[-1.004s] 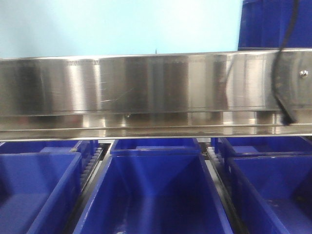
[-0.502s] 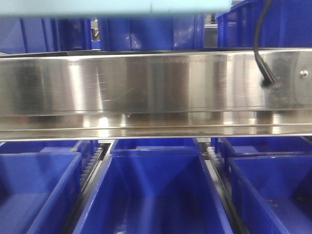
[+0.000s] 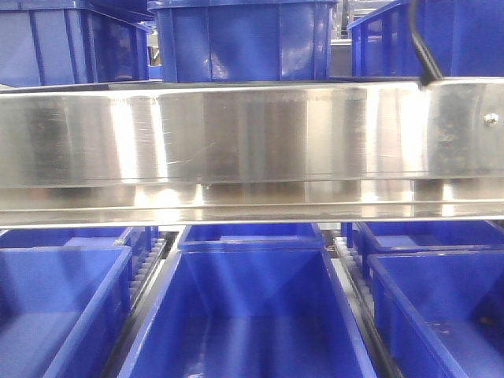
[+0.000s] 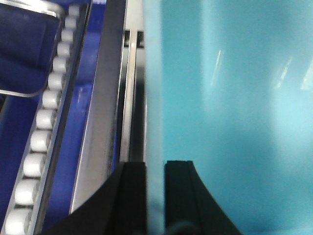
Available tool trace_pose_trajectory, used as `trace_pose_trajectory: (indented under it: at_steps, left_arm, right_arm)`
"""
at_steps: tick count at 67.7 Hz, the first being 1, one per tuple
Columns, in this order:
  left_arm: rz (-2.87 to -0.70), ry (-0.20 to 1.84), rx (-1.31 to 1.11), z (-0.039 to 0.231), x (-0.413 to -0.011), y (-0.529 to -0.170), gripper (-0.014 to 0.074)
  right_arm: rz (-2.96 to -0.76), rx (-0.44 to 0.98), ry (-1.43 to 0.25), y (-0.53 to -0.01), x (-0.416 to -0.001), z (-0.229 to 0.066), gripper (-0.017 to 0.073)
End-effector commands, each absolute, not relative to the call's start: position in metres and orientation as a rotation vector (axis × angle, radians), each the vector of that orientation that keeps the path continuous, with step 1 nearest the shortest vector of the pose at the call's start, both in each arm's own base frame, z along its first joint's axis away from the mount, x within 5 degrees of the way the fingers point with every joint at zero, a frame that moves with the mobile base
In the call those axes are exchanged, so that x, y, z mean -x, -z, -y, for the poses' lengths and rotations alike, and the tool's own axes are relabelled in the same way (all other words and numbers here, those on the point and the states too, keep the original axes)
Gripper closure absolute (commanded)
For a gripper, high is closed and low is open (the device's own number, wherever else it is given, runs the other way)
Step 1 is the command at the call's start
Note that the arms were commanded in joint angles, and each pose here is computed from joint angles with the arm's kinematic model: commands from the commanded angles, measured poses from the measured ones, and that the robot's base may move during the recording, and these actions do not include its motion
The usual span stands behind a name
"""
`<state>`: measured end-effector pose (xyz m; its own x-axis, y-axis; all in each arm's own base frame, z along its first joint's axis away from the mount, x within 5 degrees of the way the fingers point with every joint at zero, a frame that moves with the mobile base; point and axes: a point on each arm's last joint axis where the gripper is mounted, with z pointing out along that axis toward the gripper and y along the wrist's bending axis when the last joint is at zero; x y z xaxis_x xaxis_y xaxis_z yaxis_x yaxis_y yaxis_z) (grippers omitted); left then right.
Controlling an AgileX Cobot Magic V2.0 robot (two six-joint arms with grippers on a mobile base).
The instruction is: Move two blue bins to right shelf middle
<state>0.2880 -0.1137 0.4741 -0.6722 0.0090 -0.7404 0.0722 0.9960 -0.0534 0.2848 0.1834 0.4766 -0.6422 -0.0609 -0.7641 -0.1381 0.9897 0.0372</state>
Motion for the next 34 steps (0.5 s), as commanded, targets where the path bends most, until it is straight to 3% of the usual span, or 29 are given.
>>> trace_pose_trajectory:
  at_steps: [1,34]
  left_arm:
    - [-2.153,0.137,-0.073,0.1117,-0.2833,-0.4963,0.0704]
    - [-2.12,0.135,-0.078,0.1121,-0.2856,-0.4984,0.0704]
  right_arm:
    - [-2.18,0.137,-0.13,-0.4935,-0.2787,-0.1767,0.0725]
    - [-2.18,0.137,-0.13,-0.4935,-0.2787,-0.1767,0.0725]
